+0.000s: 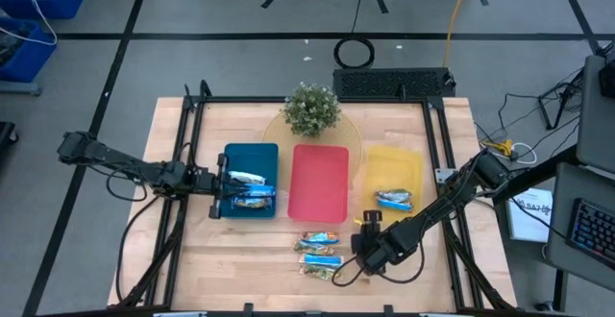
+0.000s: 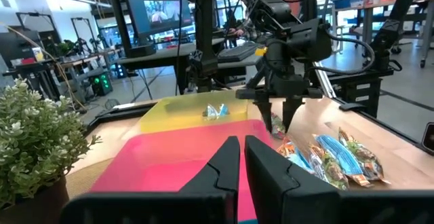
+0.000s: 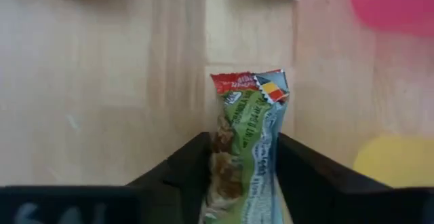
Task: Pick and place Granola Bars by type
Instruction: Put the red granola bar into the yellow bin
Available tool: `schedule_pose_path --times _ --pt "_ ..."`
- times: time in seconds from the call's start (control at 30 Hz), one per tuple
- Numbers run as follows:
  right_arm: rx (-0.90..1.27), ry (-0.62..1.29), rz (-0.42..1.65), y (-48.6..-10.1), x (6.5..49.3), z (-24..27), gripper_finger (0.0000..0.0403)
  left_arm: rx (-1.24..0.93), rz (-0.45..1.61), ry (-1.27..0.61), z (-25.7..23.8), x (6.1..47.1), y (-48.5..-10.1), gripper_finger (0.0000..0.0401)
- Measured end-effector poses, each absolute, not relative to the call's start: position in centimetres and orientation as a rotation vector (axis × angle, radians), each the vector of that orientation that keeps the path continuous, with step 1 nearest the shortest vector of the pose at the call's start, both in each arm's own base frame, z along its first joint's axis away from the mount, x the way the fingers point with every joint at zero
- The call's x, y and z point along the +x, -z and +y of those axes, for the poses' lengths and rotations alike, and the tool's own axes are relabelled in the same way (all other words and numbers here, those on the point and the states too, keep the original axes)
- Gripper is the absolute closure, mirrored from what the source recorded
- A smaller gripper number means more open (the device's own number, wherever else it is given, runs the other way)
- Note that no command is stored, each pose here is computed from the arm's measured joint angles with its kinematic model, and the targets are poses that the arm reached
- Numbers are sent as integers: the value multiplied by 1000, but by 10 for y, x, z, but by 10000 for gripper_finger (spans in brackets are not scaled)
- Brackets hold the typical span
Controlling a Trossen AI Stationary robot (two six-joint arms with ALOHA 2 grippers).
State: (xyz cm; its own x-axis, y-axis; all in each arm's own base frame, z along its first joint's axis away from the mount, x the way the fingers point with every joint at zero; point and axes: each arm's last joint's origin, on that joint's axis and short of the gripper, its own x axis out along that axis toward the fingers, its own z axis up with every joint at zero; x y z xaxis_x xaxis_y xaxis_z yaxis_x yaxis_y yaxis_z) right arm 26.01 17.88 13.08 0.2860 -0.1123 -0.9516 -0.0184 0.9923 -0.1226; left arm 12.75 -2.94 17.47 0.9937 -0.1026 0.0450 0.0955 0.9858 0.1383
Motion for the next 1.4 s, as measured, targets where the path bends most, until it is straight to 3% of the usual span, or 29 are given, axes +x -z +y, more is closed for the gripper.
schedule_pose_path --times 0.3,0.63,0.83,1.1,1.4 --pt "-92 26 1235 -141 262 178 374 116 -51 100 -29 128 -175 370" --pt "-184 -28 892 -233 242 158 360 141 -54 99 -29 128 -175 370" --pt "-221 -37 590 -277 200 124 379 143 -54 99 -29 128 -175 370" --pt "-121 52 276 -238 134 66 368 143 -53 99 -29 128 -175 370" --pt "-49 40 110 -197 107 45 379 152 -54 98 -29 128 -175 370"
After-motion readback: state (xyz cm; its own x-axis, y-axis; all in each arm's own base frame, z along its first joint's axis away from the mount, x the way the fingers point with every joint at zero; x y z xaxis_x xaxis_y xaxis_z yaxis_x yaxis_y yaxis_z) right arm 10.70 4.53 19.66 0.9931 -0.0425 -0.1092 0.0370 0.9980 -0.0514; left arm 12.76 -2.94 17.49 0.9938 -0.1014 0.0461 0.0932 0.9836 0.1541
